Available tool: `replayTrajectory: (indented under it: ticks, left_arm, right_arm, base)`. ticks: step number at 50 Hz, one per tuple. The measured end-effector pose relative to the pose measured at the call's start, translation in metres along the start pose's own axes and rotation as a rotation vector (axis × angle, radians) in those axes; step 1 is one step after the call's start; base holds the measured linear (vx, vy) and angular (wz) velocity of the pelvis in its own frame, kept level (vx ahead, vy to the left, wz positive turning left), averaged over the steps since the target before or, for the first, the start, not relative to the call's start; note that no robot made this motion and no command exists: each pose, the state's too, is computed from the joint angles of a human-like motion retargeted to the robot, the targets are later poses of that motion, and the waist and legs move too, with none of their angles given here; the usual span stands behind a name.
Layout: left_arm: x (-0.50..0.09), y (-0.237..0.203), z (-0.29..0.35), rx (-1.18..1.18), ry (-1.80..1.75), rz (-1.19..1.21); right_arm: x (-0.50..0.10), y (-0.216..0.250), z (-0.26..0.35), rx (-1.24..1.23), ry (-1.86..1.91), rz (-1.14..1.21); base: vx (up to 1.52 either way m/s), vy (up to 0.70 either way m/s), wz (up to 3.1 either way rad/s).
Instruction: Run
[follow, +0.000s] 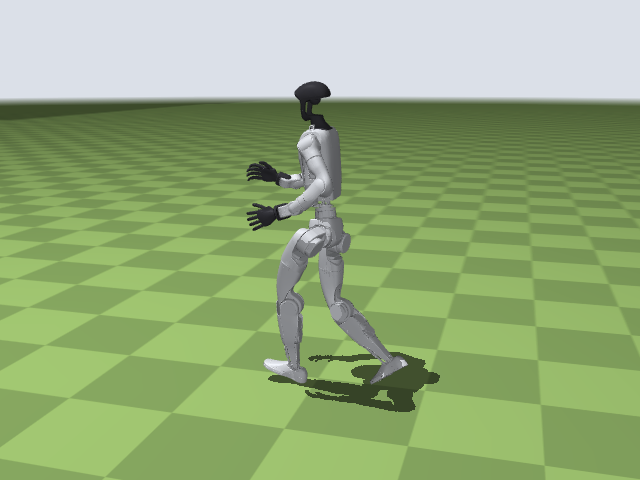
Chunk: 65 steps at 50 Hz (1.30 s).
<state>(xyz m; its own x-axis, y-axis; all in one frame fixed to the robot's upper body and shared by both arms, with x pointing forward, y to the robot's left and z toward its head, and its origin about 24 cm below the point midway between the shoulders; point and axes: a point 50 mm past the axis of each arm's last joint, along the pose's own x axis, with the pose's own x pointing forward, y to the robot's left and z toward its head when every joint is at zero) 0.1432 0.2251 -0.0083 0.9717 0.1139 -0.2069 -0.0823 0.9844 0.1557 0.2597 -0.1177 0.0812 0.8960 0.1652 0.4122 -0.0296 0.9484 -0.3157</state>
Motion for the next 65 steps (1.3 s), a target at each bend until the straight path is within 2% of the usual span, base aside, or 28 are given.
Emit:
replayTrajectory:
  ticks: [5,10,15,18,22,28,35,40,45,50,54,58,61,65]
  left_arm:
    - [0.027,-0.010,0.022,0.094,-0.137,0.034]
    - [0.083,-0.034,0.082,0.137,-0.391,0.060]
    - [0.078,-0.059,0.112,0.014,-0.533,-0.071]
    - [0.068,-0.064,0.110,-0.012,-0.540,-0.120]
    - [0.059,-0.058,0.073,0.026,-0.365,-0.106]
    - [0.030,-0.015,0.009,0.115,-0.068,-0.009]
    - [-0.015,0.008,-0.025,0.047,0.101,0.071]
    - [0.013,-0.003,-0.005,0.117,-0.027,0.097]
    - [0.078,-0.031,0.066,0.138,-0.331,0.108]
    - [0.079,-0.058,0.113,0.026,-0.541,-0.027]
    - [0.066,-0.067,0.117,-0.002,-0.573,-0.115]
    - [0.060,-0.064,0.083,0.042,-0.408,-0.121]
    - [0.054,-0.048,0.045,0.128,-0.236,-0.076]
    - [0.030,-0.017,0.013,0.149,-0.087,-0.033]
  right_arm:
    - [-0.029,0.006,-0.030,-0.089,0.155,0.051]
    - [-0.086,-0.001,-0.079,-0.205,0.439,0.096]
    - [-0.159,-0.020,-0.092,-0.142,0.693,0.121]
    - [-0.174,-0.028,-0.089,-0.111,0.745,0.073]
    - [-0.140,-0.025,-0.086,-0.106,0.645,0.037]
    - [-0.012,-0.011,-0.036,-0.089,0.180,-0.037]
    - [0.006,0.001,0.010,0.083,-0.028,-0.008]
    - [-0.020,0.011,-0.019,-0.006,0.119,0.053]
    - [-0.078,0.006,-0.072,-0.124,0.421,0.095]
    - [-0.154,-0.018,-0.090,-0.092,0.694,0.093]
    - [-0.176,-0.030,-0.090,-0.071,0.774,0.044]
    - [-0.141,-0.029,-0.089,-0.094,0.678,0.022]
    - [-0.075,-0.023,-0.078,-0.143,0.466,0.009]
    - [0.003,-0.013,-0.028,-0.084,0.140,-0.037]
  base:
    - [-0.02,0.06,-0.02]
    - [0.00,0.00,0.00]
    - [0.02,-0.07,0.04]
    - [-0.02,-0.08,-0.02]
    - [-0.02,-0.06,-0.20]
    - [-0.01,-0.02,-0.14]
    - [0.01,0.06,0.16]
    - [-0.01,0.05,-0.01]
    - [0.00,0.02,-0.04]
    - [0.02,-0.06,0.14]
    - [-0.03,-0.07,0.04]
    - [-0.03,-0.06,-0.20]
    - [-0.02,-0.04,-0.16]
    - [0.00,0.00,0.00]
